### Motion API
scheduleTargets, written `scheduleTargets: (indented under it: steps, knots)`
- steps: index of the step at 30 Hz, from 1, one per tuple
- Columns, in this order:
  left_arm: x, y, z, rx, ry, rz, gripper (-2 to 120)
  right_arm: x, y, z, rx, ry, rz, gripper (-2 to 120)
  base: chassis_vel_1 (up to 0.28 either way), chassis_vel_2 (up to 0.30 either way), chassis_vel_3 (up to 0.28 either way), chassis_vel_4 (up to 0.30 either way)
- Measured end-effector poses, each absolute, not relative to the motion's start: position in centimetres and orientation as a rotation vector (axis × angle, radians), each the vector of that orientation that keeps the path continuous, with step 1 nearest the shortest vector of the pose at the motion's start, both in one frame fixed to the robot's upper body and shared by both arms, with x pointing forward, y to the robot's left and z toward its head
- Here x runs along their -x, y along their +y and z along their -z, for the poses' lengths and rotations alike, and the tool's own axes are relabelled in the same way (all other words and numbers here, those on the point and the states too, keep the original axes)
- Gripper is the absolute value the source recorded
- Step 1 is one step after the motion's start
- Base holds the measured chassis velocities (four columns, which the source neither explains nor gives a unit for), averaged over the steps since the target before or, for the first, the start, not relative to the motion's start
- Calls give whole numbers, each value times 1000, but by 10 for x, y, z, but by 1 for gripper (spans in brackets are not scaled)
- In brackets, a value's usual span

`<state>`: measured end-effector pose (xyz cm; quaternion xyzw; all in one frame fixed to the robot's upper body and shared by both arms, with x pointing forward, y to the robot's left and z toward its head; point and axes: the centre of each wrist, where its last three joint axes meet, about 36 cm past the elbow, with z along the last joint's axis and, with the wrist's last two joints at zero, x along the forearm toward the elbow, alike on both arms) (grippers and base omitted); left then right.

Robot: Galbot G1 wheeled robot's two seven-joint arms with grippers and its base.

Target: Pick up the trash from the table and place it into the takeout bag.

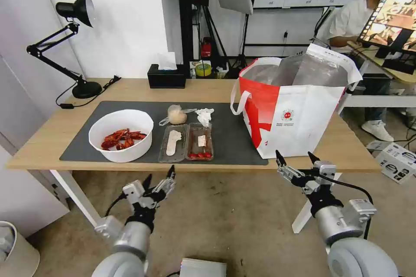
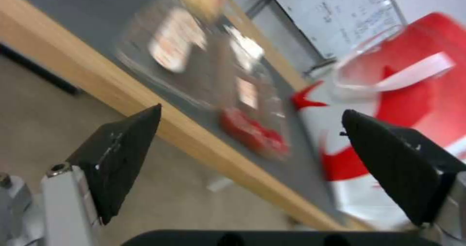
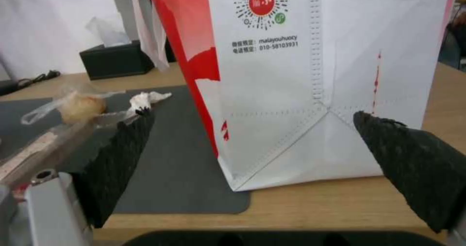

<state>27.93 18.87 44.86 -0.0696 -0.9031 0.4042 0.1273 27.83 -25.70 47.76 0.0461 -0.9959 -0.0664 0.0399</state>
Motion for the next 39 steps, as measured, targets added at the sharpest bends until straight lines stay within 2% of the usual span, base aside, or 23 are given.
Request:
scheduleTargets:
  steps: [7, 12, 39]
  knots:
    - [-293, 181, -450, 249, -2471, -1366, 100, -280, -254, -478, -171, -3051, 198, 100, 0, 0, 0, 0]
    - [-302, 179, -442, 235, -2429, -1415, 100, -284, -251, -475, -212, -3040, 182, 100, 0, 0, 0, 0]
    - [-350, 184, -418, 235, -2401, -1452, 100, -287, -255, -476, -236, -3036, 127, 100, 0, 0, 0, 0]
